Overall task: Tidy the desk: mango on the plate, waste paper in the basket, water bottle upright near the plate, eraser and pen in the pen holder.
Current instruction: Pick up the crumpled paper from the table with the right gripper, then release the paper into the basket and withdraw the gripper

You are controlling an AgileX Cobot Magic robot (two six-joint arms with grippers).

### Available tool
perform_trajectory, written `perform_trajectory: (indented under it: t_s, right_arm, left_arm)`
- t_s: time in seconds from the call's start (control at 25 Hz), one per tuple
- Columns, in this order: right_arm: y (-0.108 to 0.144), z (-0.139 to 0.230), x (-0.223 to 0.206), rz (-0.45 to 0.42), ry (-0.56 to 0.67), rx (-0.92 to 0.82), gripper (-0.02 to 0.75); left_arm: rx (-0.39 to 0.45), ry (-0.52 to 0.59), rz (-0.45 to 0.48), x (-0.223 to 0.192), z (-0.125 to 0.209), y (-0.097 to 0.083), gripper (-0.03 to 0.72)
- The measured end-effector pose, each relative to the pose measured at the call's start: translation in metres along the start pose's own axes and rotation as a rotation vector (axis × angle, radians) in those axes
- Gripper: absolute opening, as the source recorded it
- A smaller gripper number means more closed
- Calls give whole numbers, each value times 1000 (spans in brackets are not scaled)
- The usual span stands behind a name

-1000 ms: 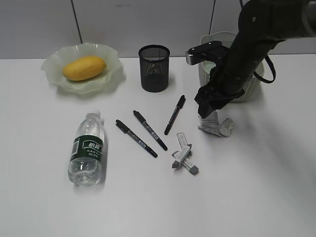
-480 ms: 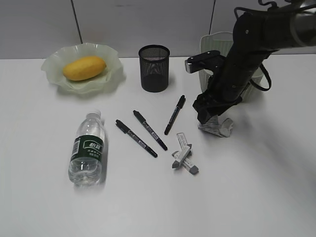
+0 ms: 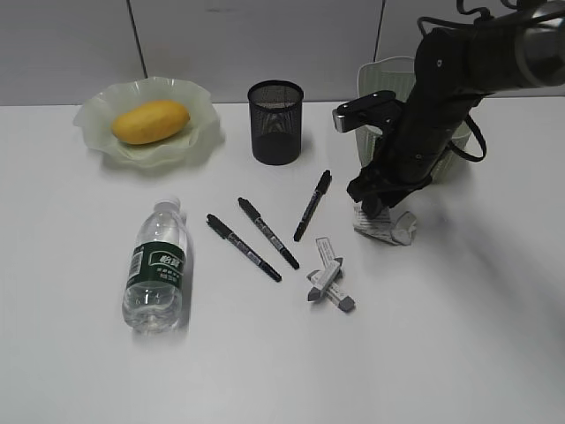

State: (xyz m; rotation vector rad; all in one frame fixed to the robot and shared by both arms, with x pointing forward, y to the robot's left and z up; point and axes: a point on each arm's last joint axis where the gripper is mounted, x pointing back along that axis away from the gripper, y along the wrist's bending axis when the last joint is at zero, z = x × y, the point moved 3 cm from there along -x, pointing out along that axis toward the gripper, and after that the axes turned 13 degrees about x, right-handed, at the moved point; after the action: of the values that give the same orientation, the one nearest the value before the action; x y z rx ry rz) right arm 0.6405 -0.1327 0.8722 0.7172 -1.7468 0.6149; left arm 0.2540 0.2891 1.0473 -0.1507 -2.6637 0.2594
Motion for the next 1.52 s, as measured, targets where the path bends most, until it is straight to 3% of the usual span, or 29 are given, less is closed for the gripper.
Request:
perform_trajectory:
  t_s: [0.24,0.6,0.84,1.04,1.24,1.52]
  right_arm:
    - [0,0,1,2,-3,-6,17]
    - [-3,-16,65,62,-134,-6,14]
    - [-8,-35,130,173,-359,-32,14]
    - [-29,-52,162,290,-514,-128,14]
    - [-58,-60,159,348,-572,-184,14]
    - [-109,-51,107,398,-551,-252,14]
  left_arm:
    - [0,0,1,0,0,0,468]
    - [3,1,5,0,0,-1,467]
    - [4,1,7,0,0,-1,462]
    - [6,2,12,0,0,-1,460]
    - [8,2,14,0,0,-2,453]
    - [8,3,14,-1,1,-2,448]
